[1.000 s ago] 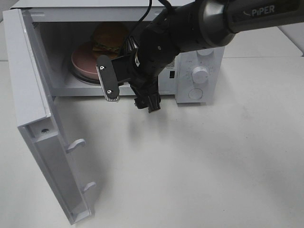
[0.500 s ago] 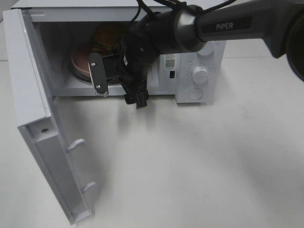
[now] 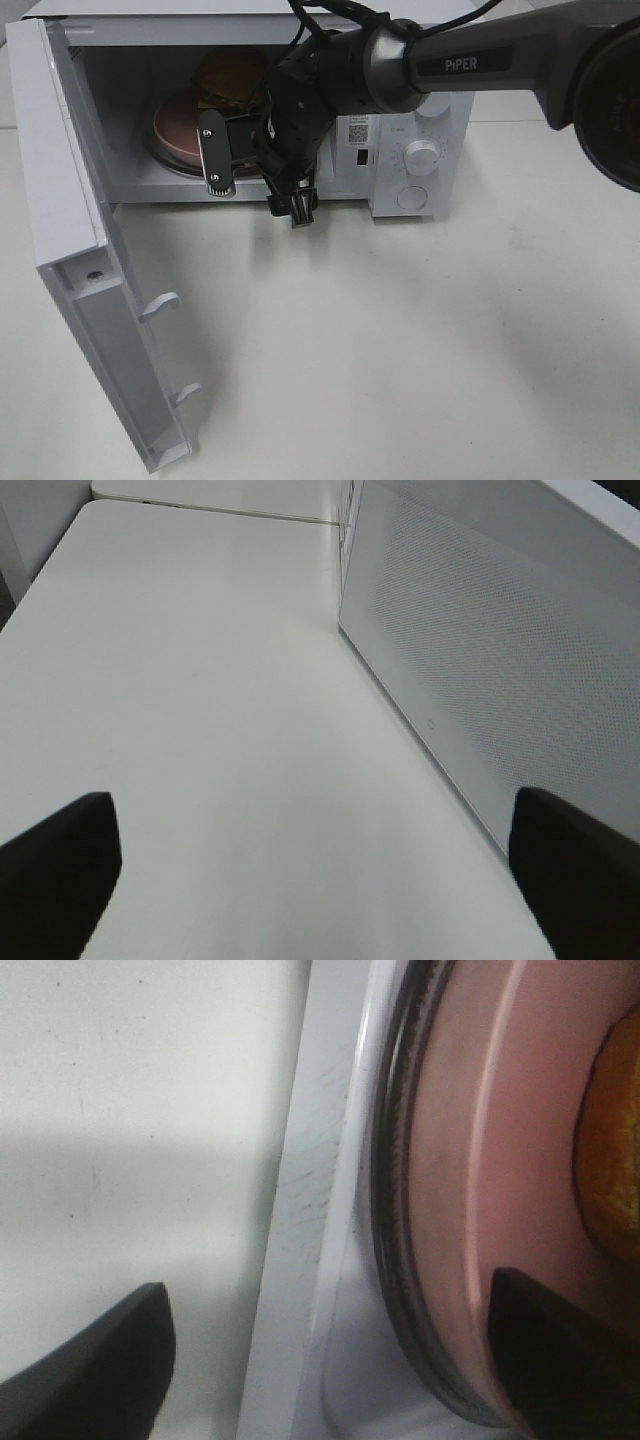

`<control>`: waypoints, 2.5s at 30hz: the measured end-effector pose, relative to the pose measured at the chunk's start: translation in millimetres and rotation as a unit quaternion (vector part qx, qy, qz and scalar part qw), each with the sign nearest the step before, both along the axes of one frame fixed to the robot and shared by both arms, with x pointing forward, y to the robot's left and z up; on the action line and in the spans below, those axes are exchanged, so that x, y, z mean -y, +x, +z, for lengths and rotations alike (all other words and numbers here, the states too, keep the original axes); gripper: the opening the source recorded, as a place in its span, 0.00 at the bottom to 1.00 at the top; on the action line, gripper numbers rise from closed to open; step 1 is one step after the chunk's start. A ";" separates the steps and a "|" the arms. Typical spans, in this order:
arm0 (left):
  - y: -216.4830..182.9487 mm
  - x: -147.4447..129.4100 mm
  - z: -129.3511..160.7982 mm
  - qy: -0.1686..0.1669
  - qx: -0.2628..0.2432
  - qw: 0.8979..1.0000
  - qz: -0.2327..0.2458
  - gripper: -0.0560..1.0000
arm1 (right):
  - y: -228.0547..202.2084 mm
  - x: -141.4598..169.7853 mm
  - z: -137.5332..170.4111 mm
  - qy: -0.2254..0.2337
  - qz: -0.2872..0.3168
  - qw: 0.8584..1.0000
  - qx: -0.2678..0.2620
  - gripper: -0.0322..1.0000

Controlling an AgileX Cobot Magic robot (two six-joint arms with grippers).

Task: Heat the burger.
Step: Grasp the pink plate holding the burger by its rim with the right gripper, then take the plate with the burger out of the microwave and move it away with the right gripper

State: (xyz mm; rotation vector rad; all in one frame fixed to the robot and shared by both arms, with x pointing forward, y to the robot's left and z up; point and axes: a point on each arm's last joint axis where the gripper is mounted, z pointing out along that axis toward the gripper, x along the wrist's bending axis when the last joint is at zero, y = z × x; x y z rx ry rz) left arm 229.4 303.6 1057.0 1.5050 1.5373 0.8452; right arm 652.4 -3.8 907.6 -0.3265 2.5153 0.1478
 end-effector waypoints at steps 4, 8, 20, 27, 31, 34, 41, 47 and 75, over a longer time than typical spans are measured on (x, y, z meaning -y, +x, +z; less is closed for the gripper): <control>0.0 0.0 0.0 0.000 0.000 1.000 0.000 0.97 | 0.7 0.4 0.5 -0.002 0.001 1.000 0.003 0.81; 0.0 0.0 0.0 0.000 0.000 1.000 0.000 0.97 | 2.1 -1.7 4.2 0.001 0.003 1.000 0.009 0.81; 0.0 0.0 0.0 0.000 0.000 1.000 0.000 0.97 | 10.2 -21.7 -0.9 0.019 0.014 0.999 0.029 0.80; 0.0 0.0 0.0 0.000 0.000 1.000 0.000 0.97 | 11.4 -25.3 -13.3 0.023 0.010 1.000 0.018 0.77; 0.0 0.0 0.0 0.000 0.000 1.000 0.000 0.97 | 11.9 -26.2 -18.3 0.029 0.002 1.000 0.012 0.75; 0.0 0.0 0.0 0.000 0.000 1.000 0.000 0.97 | 11.7 -26.9 -19.4 0.038 -0.007 0.999 0.006 0.66; 0.0 0.0 0.0 0.000 0.000 1.000 0.000 0.97 | 12.0 -28.3 -16.1 0.047 -0.010 0.999 0.010 0.33; 0.0 0.0 0.0 0.000 0.000 1.000 0.000 0.97 | 10.3 -30.4 -11.3 0.049 -0.009 0.999 0.009 0.14; 0.0 0.0 0.0 0.000 0.000 1.000 0.000 0.97 | -38.7 -3.6 9.9 0.005 0.053 0.999 -0.007 0.13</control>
